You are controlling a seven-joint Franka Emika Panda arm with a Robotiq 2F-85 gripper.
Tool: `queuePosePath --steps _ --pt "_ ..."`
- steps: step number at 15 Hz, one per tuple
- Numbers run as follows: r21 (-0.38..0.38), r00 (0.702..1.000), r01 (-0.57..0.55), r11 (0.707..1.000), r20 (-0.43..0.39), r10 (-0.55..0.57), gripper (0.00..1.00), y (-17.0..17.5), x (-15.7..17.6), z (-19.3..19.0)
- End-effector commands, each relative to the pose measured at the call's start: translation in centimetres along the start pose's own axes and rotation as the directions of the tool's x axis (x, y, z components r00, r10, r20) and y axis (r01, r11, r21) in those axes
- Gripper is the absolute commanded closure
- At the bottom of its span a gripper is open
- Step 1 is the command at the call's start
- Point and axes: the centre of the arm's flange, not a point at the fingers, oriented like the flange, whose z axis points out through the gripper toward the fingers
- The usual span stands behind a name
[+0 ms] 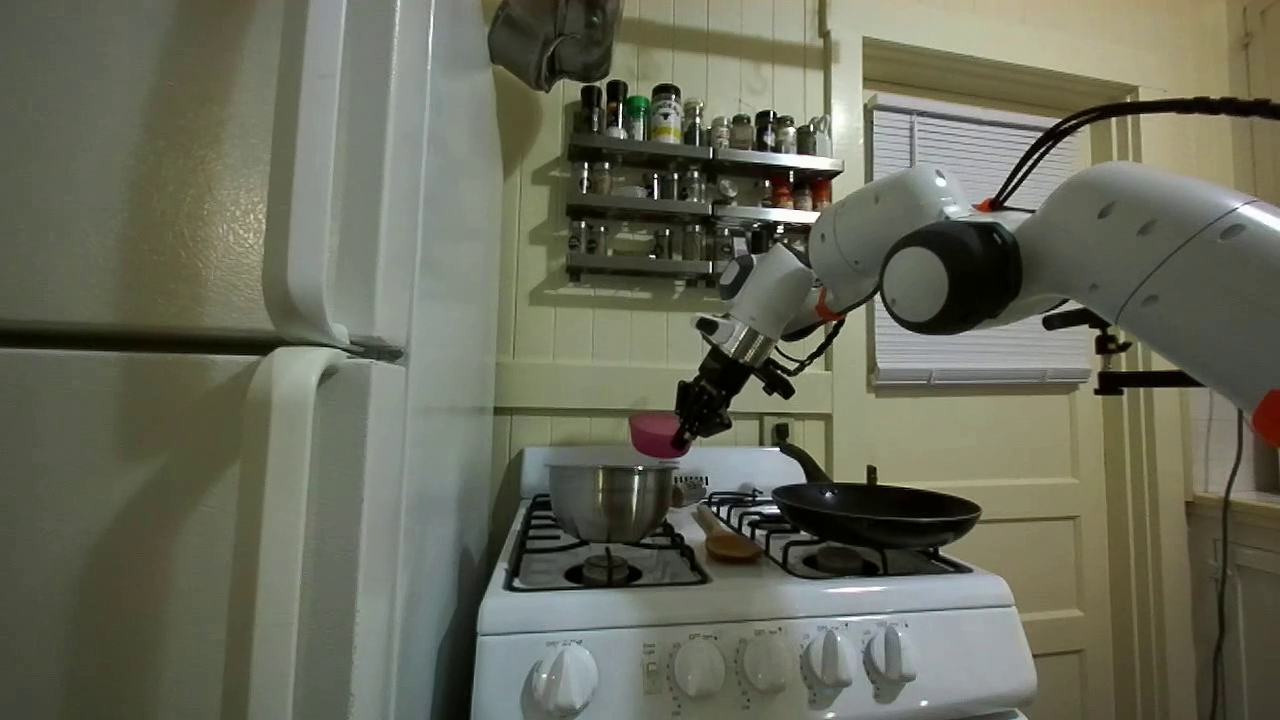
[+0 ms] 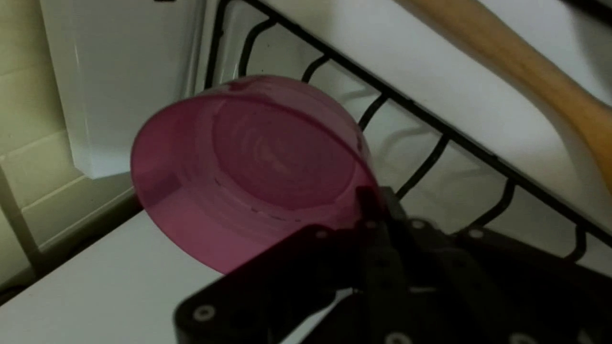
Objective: Pour the contents from the purple bowl into the pan then move the purple bowl to the left.
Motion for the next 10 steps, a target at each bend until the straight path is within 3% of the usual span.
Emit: queuePosePath --steps 1,6,10 --pt "0.034 0.995 0.061 0.998 -0.076 -0.058 0.99 7.5 -0.6 1.3" --pt "0.145 0.985 0.069 0.987 -0.167 -0.044 0.99 6.2 -0.3 3.5" --pt "0.168 0.989 0.059 0.984 -0.143 -0.035 0.99 3.9 -0.1 4.8"
